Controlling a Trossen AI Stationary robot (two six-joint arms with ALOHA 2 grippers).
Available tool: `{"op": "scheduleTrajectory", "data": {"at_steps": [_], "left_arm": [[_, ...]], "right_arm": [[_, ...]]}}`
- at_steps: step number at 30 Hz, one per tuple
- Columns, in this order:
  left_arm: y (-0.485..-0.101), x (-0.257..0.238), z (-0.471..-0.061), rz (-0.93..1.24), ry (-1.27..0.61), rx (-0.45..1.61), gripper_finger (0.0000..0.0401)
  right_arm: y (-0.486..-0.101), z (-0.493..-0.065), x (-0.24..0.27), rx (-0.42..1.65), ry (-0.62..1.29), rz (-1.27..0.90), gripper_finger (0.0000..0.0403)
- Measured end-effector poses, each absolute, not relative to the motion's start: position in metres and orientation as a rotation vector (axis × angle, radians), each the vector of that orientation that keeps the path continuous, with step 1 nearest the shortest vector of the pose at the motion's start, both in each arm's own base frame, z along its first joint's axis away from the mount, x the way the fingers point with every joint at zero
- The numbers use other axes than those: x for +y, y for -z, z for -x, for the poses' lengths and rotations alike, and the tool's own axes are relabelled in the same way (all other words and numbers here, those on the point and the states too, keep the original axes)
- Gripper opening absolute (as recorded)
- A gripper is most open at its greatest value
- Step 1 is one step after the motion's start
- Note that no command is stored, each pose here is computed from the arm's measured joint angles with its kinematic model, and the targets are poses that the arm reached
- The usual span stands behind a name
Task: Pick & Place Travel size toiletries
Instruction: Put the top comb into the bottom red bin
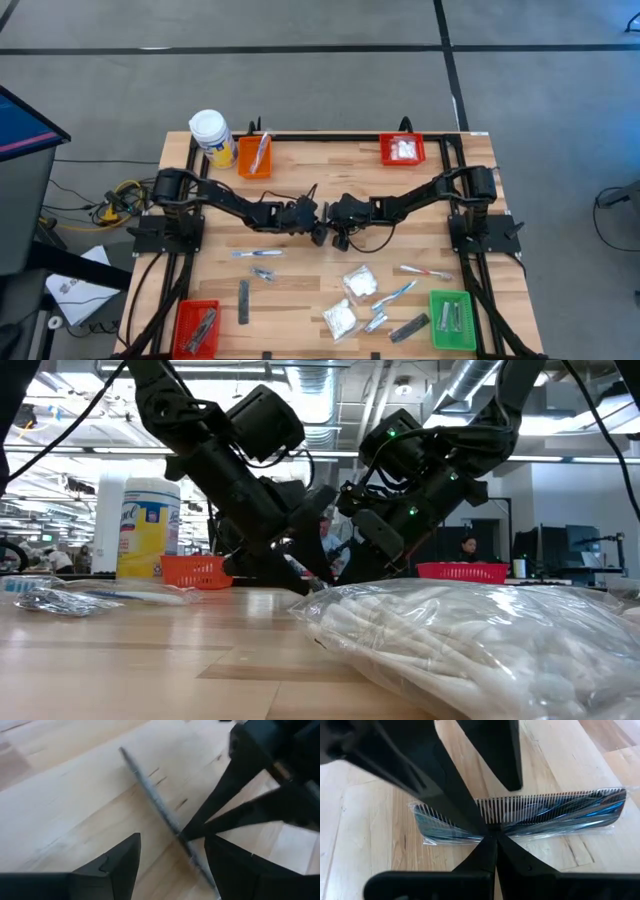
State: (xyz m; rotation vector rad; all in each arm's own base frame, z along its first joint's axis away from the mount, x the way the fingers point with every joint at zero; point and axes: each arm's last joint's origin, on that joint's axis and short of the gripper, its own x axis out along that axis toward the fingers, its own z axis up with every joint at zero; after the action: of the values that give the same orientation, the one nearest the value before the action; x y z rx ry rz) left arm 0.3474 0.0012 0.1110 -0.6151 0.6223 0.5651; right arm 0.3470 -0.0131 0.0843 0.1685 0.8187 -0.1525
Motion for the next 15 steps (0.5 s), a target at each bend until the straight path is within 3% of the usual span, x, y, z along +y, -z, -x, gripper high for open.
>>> {"op": "scheduleTrajectory", "data": {"at_steps": [15], "left_arm": [[-0.11,0.0017,-0.3501,0.617,-0.56,0.623,0.0194]], "right_arm": [[-0.0844,-0.3471,-0.0131,0.818,0.151,-0.166,0.0]]}}
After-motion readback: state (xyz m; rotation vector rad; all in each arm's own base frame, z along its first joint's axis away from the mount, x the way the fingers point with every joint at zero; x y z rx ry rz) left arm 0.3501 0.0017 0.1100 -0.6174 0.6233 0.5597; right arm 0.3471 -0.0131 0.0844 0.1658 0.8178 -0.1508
